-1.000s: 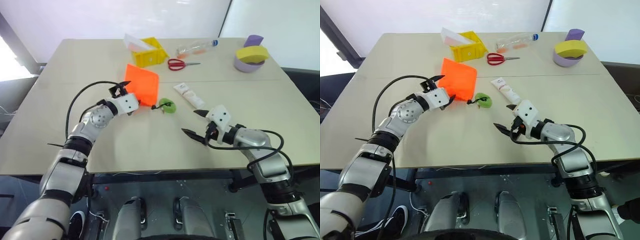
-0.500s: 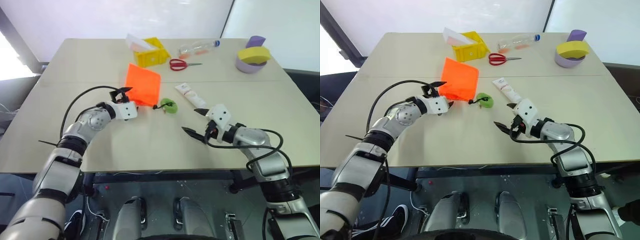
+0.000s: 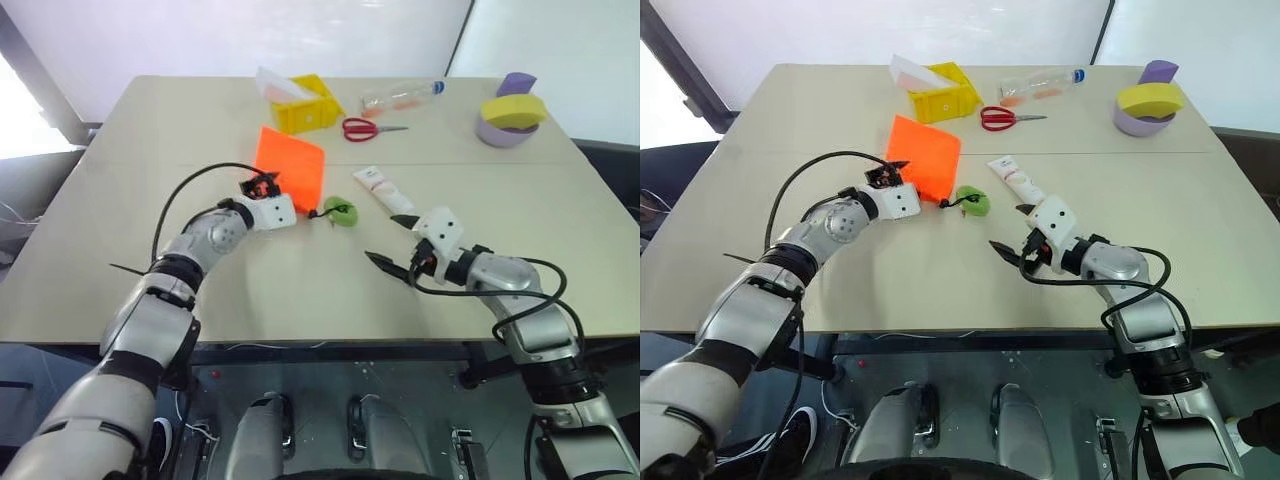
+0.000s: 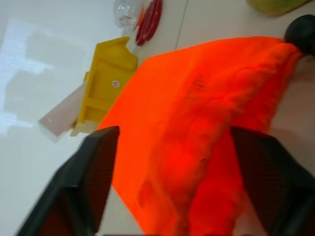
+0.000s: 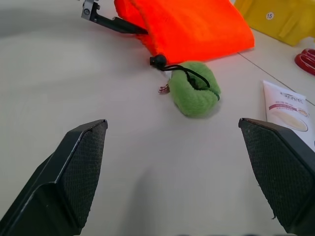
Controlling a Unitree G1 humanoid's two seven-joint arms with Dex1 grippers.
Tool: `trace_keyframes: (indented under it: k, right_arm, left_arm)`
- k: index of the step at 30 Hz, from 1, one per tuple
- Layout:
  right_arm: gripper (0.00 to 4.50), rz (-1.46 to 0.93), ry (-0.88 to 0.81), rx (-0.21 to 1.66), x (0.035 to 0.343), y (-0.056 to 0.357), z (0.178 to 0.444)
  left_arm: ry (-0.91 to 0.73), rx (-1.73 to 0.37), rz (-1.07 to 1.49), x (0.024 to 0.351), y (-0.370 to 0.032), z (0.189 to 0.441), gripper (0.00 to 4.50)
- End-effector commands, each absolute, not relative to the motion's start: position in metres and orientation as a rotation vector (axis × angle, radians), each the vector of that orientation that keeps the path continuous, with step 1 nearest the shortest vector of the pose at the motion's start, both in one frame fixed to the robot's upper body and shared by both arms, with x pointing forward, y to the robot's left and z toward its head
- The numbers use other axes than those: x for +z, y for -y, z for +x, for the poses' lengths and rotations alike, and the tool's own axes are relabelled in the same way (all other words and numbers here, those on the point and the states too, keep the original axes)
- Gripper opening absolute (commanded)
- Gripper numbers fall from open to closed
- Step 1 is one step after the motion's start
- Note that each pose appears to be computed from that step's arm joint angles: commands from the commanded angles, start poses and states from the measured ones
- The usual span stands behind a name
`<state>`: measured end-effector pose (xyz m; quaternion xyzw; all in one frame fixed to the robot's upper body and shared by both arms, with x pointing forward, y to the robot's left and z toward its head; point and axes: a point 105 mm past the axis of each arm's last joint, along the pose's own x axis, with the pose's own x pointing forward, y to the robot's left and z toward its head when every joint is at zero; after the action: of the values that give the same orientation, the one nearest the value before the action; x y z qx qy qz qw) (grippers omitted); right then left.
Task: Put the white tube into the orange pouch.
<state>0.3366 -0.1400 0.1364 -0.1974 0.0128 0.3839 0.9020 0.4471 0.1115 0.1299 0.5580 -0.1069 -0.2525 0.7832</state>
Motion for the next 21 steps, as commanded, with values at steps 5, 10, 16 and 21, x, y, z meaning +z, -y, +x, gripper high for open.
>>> trace_keyframes:
  k: [5, 10, 16, 21]
  right_arm:
    - [4.50, -0.426, 0.035, 0.772, 0.152, 0.142, 0.334]
    - [4.50, -0.436, 0.039, 0.768, 0.152, 0.142, 0.336]
    - [4.50, -0.440, 0.042, 0.765, 0.150, 0.141, 0.337]
    - [4.50, -0.446, 0.044, 0.768, 0.148, 0.139, 0.336]
  left_arm:
    - [0.266, -0.532, 1.153, 0.146, -0.108, 0.450, 0.04]
    - [0.221, -0.542, 1.023, 0.144, -0.112, 0.449, 0.04]
    - [0.252, -0.619, 0.850, 0.158, -0.107, 0.441, 0.04]
    - [0.290, -0.640, 0.766, 0.178, -0.108, 0.432, 0.04]
